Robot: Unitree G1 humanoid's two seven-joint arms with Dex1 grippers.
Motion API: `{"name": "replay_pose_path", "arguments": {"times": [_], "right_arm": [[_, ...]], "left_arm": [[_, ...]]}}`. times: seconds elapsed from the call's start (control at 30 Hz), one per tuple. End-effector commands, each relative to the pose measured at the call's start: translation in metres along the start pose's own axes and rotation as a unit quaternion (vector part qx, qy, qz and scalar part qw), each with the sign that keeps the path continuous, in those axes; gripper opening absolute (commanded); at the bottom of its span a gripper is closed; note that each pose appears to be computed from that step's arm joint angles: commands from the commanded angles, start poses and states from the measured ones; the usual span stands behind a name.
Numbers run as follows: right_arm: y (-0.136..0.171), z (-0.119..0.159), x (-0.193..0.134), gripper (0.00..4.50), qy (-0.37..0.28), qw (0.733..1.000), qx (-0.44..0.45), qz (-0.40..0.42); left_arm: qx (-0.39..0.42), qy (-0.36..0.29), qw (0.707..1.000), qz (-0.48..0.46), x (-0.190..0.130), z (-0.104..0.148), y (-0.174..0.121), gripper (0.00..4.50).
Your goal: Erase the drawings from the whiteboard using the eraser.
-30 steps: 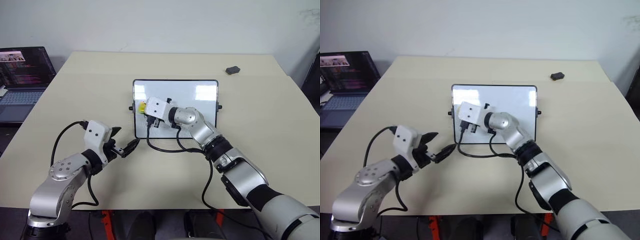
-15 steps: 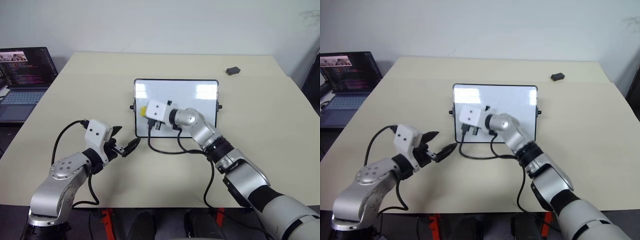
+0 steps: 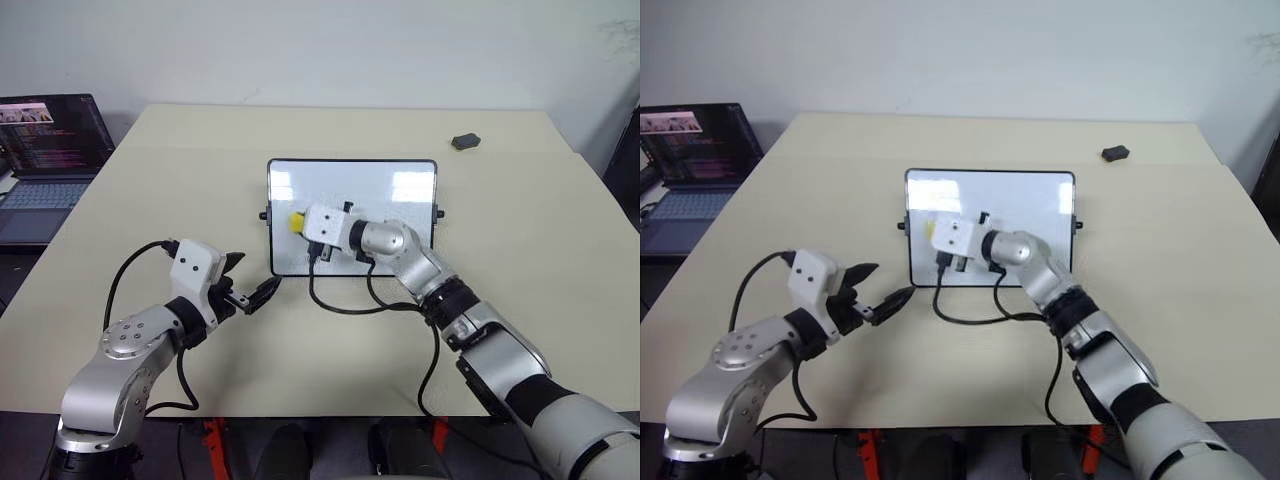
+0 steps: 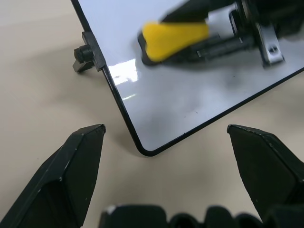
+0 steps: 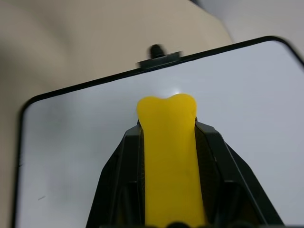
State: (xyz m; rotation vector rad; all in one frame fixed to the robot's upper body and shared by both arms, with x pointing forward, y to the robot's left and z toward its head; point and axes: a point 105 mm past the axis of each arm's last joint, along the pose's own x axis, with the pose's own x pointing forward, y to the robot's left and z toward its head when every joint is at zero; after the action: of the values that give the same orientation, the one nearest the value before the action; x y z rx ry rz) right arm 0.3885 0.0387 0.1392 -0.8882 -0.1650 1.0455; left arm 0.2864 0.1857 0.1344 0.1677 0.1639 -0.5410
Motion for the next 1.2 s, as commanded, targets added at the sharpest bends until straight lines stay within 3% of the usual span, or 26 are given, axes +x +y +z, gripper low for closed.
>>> {"name": "replay_pose_path", "arguments": {"times": [0.03, 0.27, 0.37, 0.53, 0.7, 0.87, 1.0, 1.1, 1.2], "right_arm": [[0.01, -0.028, -0.007, 1.09, 0.051, 0.998, 0.014, 0.025], [-0.025, -0.014, -0.014, 1.09, 0.017, 0.998, 0.034, -0.059], [-0.063, 0.003, -0.039, 1.09, -0.057, 0.979, 0.129, -0.144], [-0.068, -0.002, -0.085, 1.09, -0.081, 0.956, 0.214, -0.184], [-0.052, -0.03, -0.141, 1.09, -0.028, 0.935, 0.26, -0.24], [-0.04, -0.062, -0.2, 1.09, 0.056, 0.891, 0.299, -0.336], [-0.017, -0.084, -0.224, 1.09, 0.129, 0.866, 0.312, -0.368], [0.001, -0.106, -0.244, 1.09, 0.173, 0.825, 0.352, -0.406], [0.017, -0.116, -0.254, 1.09, 0.196, 0.801, 0.383, -0.415]], "left_arm": [[0.018, -0.015, 1.0, -0.008, -0.001, 0.01, -0.004, 4.5], [0.019, -0.024, 0.999, -0.012, 0.002, 0.014, -0.004, 4.5], [0.023, -0.043, 0.999, -0.016, 0.004, 0.023, -0.004, 4.5], [0.037, -0.052, 0.997, -0.034, 0.009, 0.031, -0.009, 4.5], [0.054, -0.069, 0.993, -0.075, 0.018, 0.045, -0.02, 4.5], [0.072, -0.085, 0.981, -0.156, 0.035, 0.058, -0.043, 4.5], [0.101, -0.097, 0.967, -0.214, 0.048, 0.063, -0.058, 4.5], [0.145, -0.091, 0.944, -0.283, 0.055, 0.058, -0.078, 4.5], [0.174, -0.096, 0.92, -0.337, 0.059, 0.057, -0.096, 4.5]]}}
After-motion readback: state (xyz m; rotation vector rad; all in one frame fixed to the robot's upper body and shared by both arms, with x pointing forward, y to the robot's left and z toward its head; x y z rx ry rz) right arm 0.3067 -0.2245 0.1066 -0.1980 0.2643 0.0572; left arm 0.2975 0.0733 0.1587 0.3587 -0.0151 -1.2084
